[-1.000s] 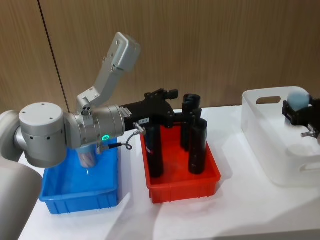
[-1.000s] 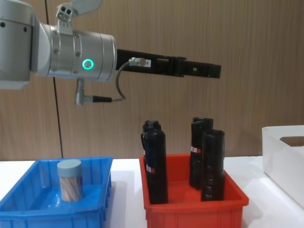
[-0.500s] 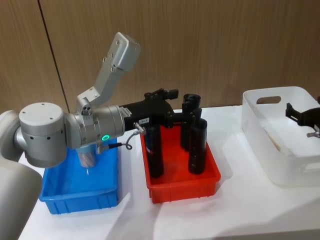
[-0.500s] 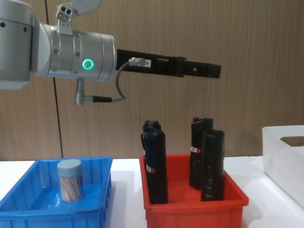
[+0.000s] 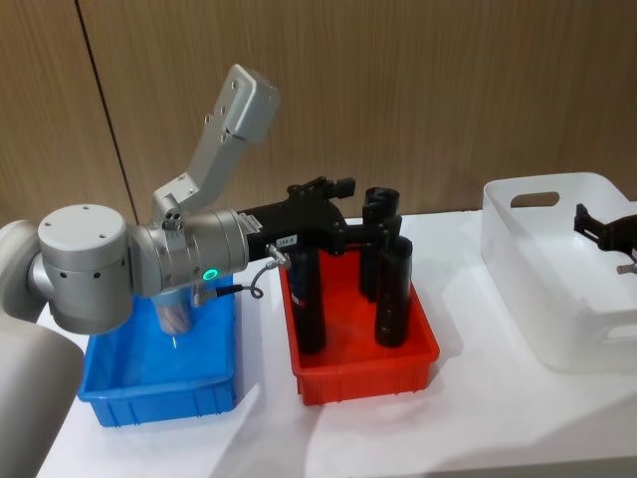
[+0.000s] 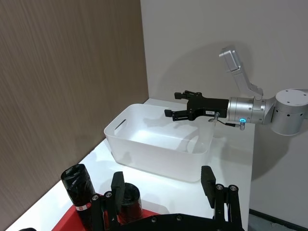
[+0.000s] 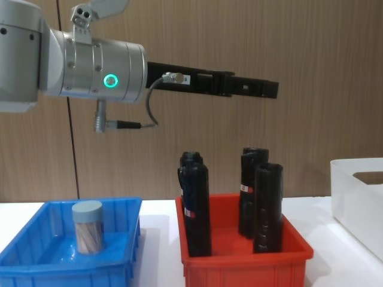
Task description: Pick the cotton swabs from the blue box and place them into the white box.
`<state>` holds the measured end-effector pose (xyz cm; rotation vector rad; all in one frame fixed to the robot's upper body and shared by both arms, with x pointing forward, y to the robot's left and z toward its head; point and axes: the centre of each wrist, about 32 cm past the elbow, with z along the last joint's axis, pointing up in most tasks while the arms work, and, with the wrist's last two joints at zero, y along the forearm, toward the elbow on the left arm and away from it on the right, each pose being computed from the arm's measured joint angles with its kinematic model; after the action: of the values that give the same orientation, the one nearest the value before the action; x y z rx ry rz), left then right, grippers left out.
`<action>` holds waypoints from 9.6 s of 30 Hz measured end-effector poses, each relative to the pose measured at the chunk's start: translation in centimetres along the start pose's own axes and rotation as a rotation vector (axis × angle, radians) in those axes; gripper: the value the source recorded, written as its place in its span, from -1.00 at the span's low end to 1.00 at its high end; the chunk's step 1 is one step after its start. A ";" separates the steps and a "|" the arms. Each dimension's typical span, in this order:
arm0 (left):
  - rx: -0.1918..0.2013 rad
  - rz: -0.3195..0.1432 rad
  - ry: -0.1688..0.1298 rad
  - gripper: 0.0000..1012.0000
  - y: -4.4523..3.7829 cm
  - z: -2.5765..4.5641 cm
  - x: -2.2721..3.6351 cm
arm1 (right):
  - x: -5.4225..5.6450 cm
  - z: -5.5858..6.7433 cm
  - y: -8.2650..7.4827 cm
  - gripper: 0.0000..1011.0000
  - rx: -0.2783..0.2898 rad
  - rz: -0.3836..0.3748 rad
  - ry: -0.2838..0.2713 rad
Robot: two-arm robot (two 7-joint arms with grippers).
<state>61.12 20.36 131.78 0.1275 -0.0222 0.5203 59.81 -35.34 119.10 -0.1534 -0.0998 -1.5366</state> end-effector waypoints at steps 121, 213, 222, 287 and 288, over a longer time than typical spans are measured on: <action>-0.105 0.620 -0.176 0.98 4.16 -11.31 -11.21 | -11.0 0.2 -11.8 0.98 0.086 0.357 0.111; -0.105 0.620 -0.177 0.98 4.16 -11.31 -11.21 | -11.9 -1.3 4.6 0.47 0.050 0.639 0.145; -0.105 0.620 -0.177 0.98 4.16 -11.31 -11.21 | -12.1 -1.3 4.8 0.00 0.052 0.657 0.147; -0.105 0.620 -0.177 0.98 4.16 -11.31 -11.21 | -0.4 9.3 0.3 -0.31 0.203 0.156 0.015; -0.105 0.620 -0.177 0.98 4.16 -11.31 -11.21 | 0.0 9.1 0.4 -0.31 0.191 0.142 0.012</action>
<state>49.20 19.84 120.44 0.0612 -0.2677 1.1237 60.50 -33.87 128.05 0.0008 -0.2202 -1.3778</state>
